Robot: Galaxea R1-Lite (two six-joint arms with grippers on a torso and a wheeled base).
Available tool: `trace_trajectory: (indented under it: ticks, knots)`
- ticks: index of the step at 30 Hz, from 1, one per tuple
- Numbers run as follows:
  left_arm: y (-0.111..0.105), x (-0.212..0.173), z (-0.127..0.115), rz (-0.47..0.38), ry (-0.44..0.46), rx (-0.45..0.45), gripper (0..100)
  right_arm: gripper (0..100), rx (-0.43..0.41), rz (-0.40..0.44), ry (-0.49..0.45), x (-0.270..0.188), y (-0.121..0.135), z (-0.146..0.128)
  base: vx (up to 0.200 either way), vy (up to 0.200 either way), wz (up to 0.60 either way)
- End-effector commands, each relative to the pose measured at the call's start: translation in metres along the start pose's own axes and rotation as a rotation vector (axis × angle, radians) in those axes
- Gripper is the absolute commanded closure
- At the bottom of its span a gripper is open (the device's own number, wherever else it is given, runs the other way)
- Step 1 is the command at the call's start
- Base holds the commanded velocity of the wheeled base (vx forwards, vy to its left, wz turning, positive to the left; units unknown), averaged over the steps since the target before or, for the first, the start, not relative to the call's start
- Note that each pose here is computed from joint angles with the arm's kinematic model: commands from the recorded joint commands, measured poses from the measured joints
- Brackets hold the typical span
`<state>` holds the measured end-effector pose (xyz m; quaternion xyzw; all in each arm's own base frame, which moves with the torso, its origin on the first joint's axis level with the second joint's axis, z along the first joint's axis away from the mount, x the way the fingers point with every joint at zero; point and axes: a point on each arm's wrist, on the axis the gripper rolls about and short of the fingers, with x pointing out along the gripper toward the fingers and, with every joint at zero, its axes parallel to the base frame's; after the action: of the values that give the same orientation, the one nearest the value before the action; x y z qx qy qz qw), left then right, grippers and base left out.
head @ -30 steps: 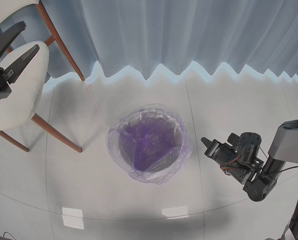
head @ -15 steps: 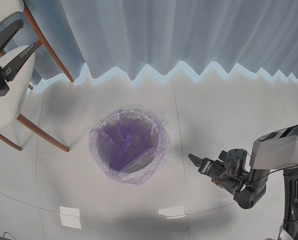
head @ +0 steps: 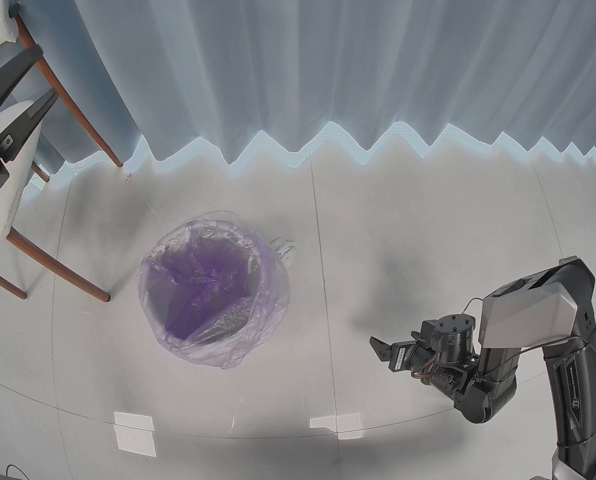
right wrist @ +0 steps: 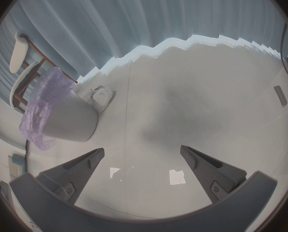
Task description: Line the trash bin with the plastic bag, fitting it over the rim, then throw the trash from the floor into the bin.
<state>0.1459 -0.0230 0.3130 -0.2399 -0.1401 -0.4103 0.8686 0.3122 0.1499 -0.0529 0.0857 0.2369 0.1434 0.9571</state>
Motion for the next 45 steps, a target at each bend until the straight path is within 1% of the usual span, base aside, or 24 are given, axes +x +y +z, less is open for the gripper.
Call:
trace_trajectory:
  ticks: [1,5,8,11,12,13,15,17,19,21,23,24,26,27,28,30,32,38,41,45]
  knots:
    - [0.01,-0.007,0.009,0.079,-0.033,0.048,0,0,-0.024,-0.018,0.011,0.011,-0.004,-0.008,0.0,0.0,0.0]
    - [0.013,-0.005,0.011,0.087,-0.036,0.032,0,0,-0.007,-0.036,-0.006,0.014,-0.011,-0.002,0.0,0.0,0.0]
    - [0.013,-0.004,0.009,0.084,-0.029,0.023,0,0,0.008,-0.068,-0.021,0.014,-0.023,0.002,0.0,0.0,0.0]
    - [0.011,-0.002,0.007,0.066,-0.022,0.006,0,0,0.034,-0.093,-0.058,0.012,-0.035,0.014,0.0,0.0,0.0]
    - [0.011,-0.002,0.007,0.065,-0.023,0.007,0,0,0.036,-0.095,-0.058,0.011,-0.035,0.014,0.0,0.0,0.0]
    - [0.011,-0.002,0.008,0.067,-0.027,0.004,0,0,0.061,-0.088,-0.083,0.007,-0.034,0.022,0.0,0.0,0.0]
    - [0.012,-0.002,0.009,0.072,-0.03,-0.003,0,0,0.1,-0.054,-0.12,0.0,-0.025,0.034,0.0,0.0,0.0]
    - [0.013,-0.004,0.007,0.079,-0.023,-0.009,0,0,0.092,0.004,-0.12,-0.006,-0.009,0.038,0.0,0.0,0.0]
    - [0.014,-0.004,0.006,0.081,-0.017,-0.013,0,0,0.068,0.072,-0.09,-0.007,0.012,0.033,0.0,0.0,0.0]
    - [0.015,-0.005,0.004,0.078,0.0,-0.021,0,0,0.043,0.12,-0.056,-0.006,0.033,0.025,0.0,0.0,0.0]
    - [0.015,-0.005,0.004,0.078,0.0,-0.021,0,0,0.043,0.12,-0.056,-0.006,0.033,0.025,0.0,0.1,0.0]
    - [0.016,-0.008,-0.003,0.066,0.04,-0.042,0,0,0.017,0.167,-0.019,-0.001,0.056,0.02,0.0,0.2,0.0]
    - [0.017,-0.01,-0.004,0.062,0.051,-0.043,0,0,0.009,0.182,0.002,0.003,0.064,0.018,0.0,0.2,0.0]
    - [0.018,-0.012,-0.005,0.061,0.064,-0.045,0,0,0.003,0.21,0.027,0.006,0.074,0.017,0.0,0.2,0.0]
    - [0.017,-0.012,-0.006,0.054,0.073,-0.048,0,0,-0.003,0.227,0.044,0.009,0.078,0.016,0.0,0.2,0.0]
    - [0.018,-0.013,-0.008,0.049,0.085,-0.054,0,0,-0.008,0.242,0.083,0.016,0.081,0.011,0.0,0.2,0.0]
    - [0.019,-0.012,-0.008,0.053,0.086,-0.058,0,0,-0.012,0.237,0.112,0.026,0.082,0.005,0.0,0.2,0.0]
    - [0.02,-0.012,-0.007,0.058,0.08,-0.053,0,0,-0.014,0.233,0.118,0.038,0.081,-0.002,0.0,0.2,0.0]
    - [0.017,-0.013,-0.006,0.053,0.077,-0.048,0,0,-0.035,0.264,0.128,0.043,0.097,-0.007,0.0,0.2,0.0]
    - [0.015,-0.014,-0.008,0.041,0.083,-0.041,0,0,-0.049,0.268,0.137,0.046,0.101,-0.011,0.0,0.2,0.0]
